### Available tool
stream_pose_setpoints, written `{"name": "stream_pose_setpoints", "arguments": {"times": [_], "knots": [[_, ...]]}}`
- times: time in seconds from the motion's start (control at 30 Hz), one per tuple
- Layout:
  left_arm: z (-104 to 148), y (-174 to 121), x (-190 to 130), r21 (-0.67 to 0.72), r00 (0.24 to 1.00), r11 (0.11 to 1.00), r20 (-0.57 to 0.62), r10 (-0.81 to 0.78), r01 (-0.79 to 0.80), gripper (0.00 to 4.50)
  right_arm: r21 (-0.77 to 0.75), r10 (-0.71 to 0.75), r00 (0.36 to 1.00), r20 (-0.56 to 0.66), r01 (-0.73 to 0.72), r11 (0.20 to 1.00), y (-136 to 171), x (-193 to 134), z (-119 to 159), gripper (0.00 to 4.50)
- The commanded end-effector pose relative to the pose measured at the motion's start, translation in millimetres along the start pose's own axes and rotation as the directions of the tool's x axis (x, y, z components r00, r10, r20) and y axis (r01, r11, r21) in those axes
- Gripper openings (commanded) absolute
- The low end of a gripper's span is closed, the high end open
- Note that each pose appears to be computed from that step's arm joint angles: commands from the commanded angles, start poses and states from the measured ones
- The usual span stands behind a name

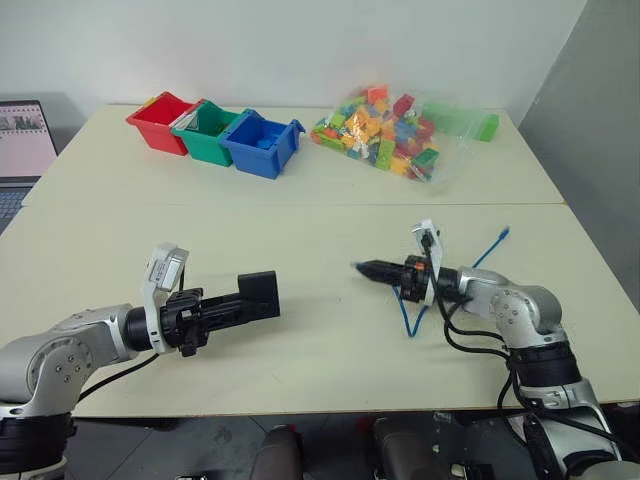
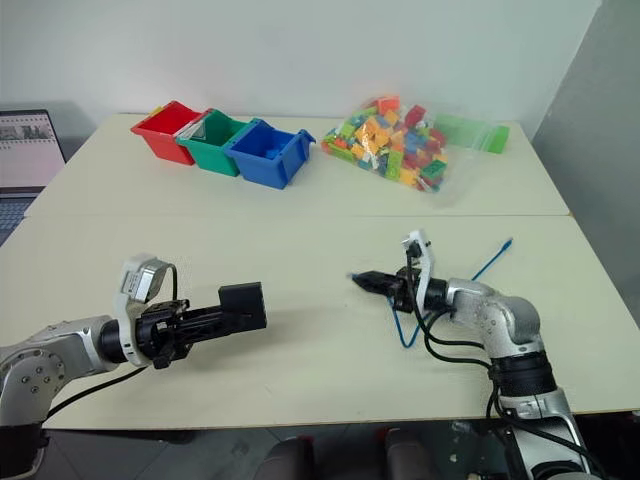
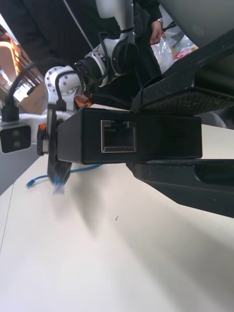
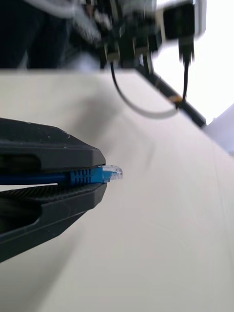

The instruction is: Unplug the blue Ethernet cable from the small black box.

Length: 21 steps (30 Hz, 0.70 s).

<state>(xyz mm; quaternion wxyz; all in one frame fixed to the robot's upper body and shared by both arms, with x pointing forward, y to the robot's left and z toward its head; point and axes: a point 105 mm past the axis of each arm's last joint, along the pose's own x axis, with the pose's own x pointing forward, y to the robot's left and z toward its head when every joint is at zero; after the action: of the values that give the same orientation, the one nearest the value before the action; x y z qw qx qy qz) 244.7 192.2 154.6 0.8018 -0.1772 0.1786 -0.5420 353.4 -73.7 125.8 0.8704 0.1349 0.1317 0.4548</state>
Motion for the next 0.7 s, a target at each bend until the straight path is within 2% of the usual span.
{"name": "stream_pose_setpoints", "arguments": {"times": [0.03,0.1,0.17,0.37,0.47,0.53,0.6,0.7], "knots": [[6,0,0,0.052,0.999,0.998,0.008,0.038,-0.038,0.78,-0.182,-0.243,0.967,0.080,0.254,0.950,-39,4,11,0.05],[5,4,0,0.053,0.998,0.997,0.005,0.062,-0.062,0.78,-0.214,-0.307,0.947,0.095,0.321,0.923,-51,4,10,0.75],[7,8,0,0.069,0.996,0.993,0.016,0.093,-0.094,0.78,-0.246,-0.310,0.945,0.100,0.325,0.913,-53,5,9,1.15],[24,42,-2,0.183,0.950,0.934,0.114,0.289,-0.306,0.78,-0.355,-0.205,0.969,0.134,0.240,0.903,-34,1,25,2.47],[54,81,-8,0.307,0.805,0.747,0.308,0.507,-0.589,0.78,-0.501,-0.075,0.985,0.153,0.143,0.854,-1,-3,47,3.25],[65,98,-13,0.362,0.717,0.620,0.391,0.577,-0.696,0.78,-0.546,-0.002,0.992,0.129,0.073,0.834,19,-2,51,3.69],[71,109,-14,0.384,0.665,0.543,0.452,0.595,-0.747,0.78,-0.584,0.079,0.994,0.077,-0.019,0.812,42,1,50,3.71],[63,121,-8,0.425,0.672,0.520,0.454,0.586,-0.741,0.78,-0.608,0.182,0.983,0.004,-0.142,0.781,69,4,44,3.71]]}}
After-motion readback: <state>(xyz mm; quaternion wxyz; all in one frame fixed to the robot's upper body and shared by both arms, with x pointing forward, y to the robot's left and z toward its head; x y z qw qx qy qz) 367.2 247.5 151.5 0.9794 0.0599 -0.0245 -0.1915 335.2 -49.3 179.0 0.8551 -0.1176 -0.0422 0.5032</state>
